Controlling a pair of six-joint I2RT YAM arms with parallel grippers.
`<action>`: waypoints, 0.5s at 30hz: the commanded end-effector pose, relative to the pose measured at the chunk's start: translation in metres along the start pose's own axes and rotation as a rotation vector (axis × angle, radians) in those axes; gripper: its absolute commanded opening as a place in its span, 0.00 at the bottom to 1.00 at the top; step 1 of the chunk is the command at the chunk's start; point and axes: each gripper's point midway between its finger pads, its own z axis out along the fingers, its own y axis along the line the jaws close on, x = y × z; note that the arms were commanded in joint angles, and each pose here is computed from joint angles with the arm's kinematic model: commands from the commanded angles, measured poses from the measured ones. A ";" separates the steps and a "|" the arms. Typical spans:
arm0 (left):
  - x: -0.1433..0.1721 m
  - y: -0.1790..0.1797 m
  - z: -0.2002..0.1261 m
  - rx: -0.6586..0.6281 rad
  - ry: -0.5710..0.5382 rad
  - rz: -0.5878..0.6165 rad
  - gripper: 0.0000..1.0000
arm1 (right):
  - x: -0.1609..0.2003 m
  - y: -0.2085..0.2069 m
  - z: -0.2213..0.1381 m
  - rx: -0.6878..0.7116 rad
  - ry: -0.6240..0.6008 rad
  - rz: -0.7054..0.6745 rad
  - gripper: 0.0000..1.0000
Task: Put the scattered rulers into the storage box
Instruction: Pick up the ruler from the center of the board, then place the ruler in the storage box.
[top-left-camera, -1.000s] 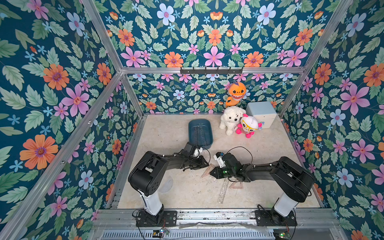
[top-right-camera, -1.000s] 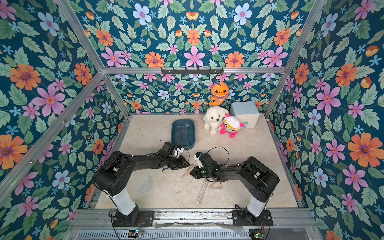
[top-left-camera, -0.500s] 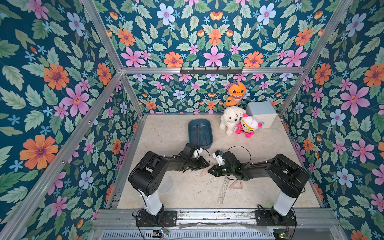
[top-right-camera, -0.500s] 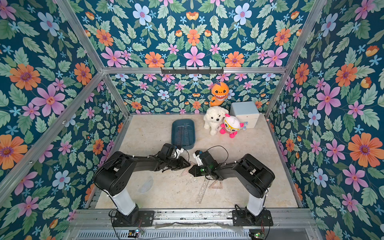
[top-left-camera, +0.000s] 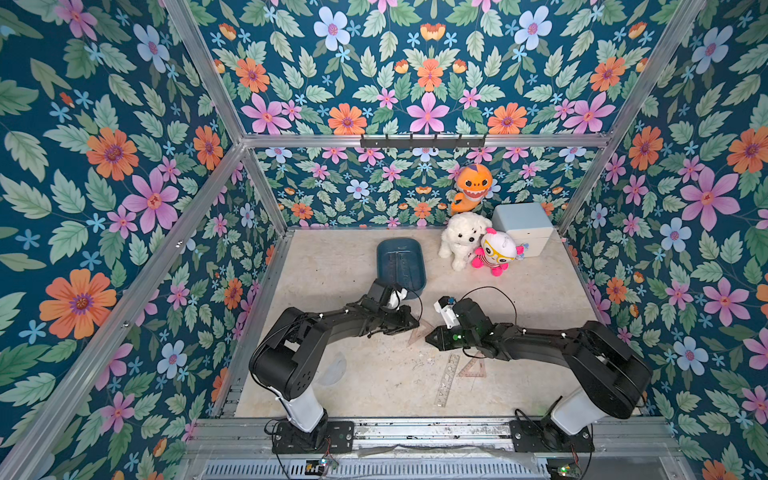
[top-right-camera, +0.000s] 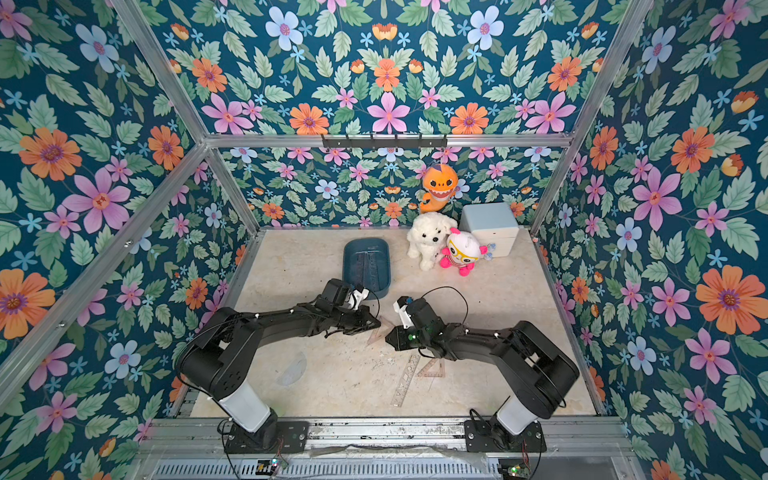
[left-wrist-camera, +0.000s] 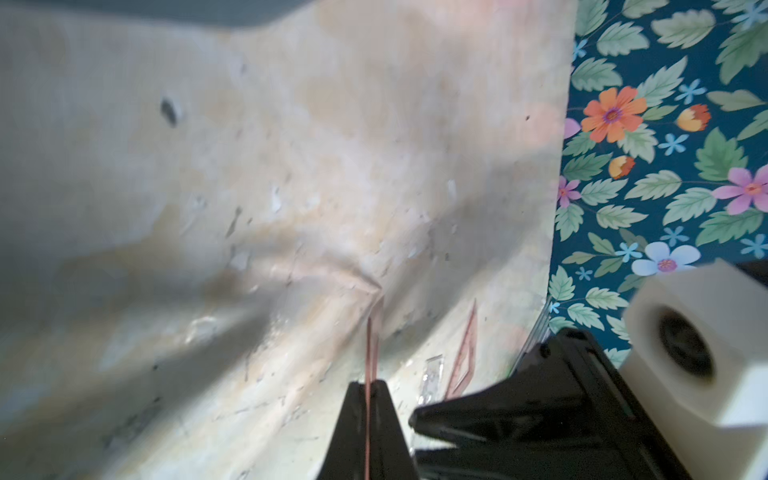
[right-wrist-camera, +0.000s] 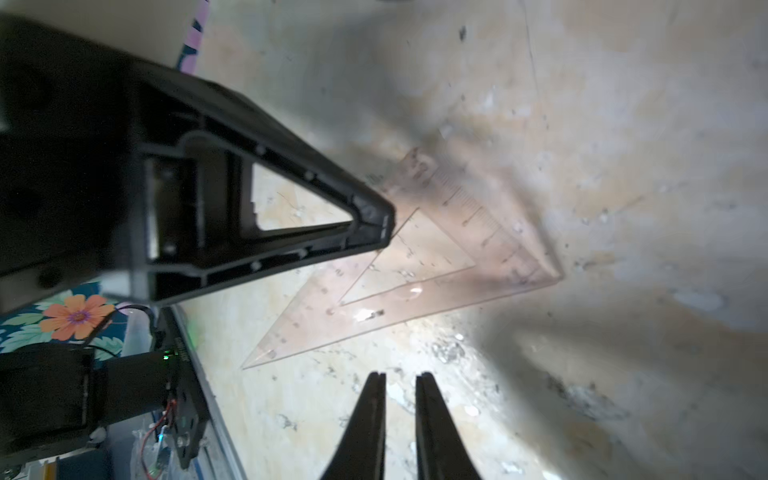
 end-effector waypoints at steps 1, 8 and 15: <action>-0.031 -0.010 -0.012 -0.033 -0.078 -0.016 0.00 | -0.001 -0.008 -0.015 0.032 0.008 -0.015 0.18; -0.139 -0.026 -0.041 -0.047 -0.387 -0.084 0.00 | -0.027 -0.010 -0.031 -0.016 -0.041 0.002 0.18; -0.202 -0.007 -0.037 -0.092 -0.615 -0.185 0.00 | -0.050 -0.016 -0.034 -0.087 -0.065 0.035 0.18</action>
